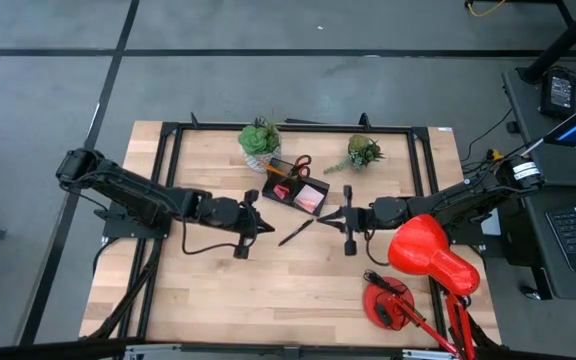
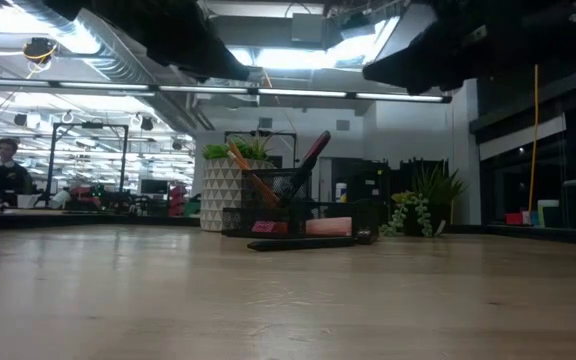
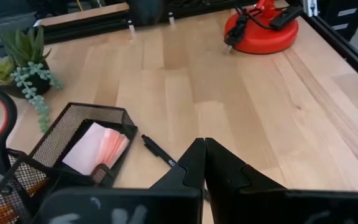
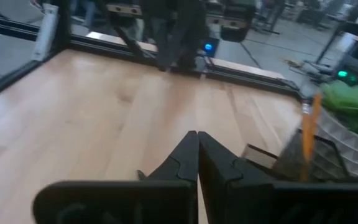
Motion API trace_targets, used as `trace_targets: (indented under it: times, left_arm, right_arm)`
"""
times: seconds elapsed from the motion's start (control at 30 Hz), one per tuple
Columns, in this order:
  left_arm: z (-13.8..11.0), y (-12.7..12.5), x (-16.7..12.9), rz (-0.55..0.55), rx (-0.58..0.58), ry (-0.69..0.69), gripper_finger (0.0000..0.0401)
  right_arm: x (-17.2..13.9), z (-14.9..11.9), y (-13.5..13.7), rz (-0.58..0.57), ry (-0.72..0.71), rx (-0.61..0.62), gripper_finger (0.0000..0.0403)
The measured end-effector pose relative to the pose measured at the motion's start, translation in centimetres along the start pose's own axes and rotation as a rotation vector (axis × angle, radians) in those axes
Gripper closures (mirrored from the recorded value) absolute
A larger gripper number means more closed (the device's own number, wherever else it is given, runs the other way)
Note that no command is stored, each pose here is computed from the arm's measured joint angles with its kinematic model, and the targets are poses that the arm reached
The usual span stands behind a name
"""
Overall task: Pick and place office supplies into organizer
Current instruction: Put the black pen into the black desk organizer
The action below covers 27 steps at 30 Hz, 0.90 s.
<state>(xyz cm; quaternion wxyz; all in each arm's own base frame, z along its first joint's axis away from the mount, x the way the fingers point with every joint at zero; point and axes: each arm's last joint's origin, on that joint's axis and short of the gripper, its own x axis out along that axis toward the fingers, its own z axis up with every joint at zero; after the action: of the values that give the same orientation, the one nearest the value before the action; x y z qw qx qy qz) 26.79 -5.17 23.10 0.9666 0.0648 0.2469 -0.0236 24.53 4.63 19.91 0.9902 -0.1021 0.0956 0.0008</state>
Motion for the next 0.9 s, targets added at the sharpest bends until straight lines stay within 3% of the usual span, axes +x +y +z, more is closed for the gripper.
trace_targets:
  times: [0.37, 0.57, 0.77, 0.9]
  left_arm:
    - [0.0, -0.5, -0.1, 0.005, 0.012, -0.004, 0.0399]
    - [-0.1, -0.8, 1.6, -0.001, 0.032, -0.039, 0.0398]
    - [-2.1, -1.3, 3.9, -0.003, 0.001, 0.071, 0.0399]
    - [-2.0, -1.4, 4.8, 0.003, -0.050, 0.127, 0.0390]
  right_arm:
    - [0.0, 0.1, 0.2, 0.065, -0.022, 0.012, 0.0393]
    - [0.0, 0.1, 0.2, 0.065, -0.020, 0.049, 0.0393]
    - [0.0, 0.1, 0.2, 0.066, -0.015, 0.053, 0.0393]
    - [0.0, 0.1, 0.2, 0.066, -0.012, 0.049, 0.0393]
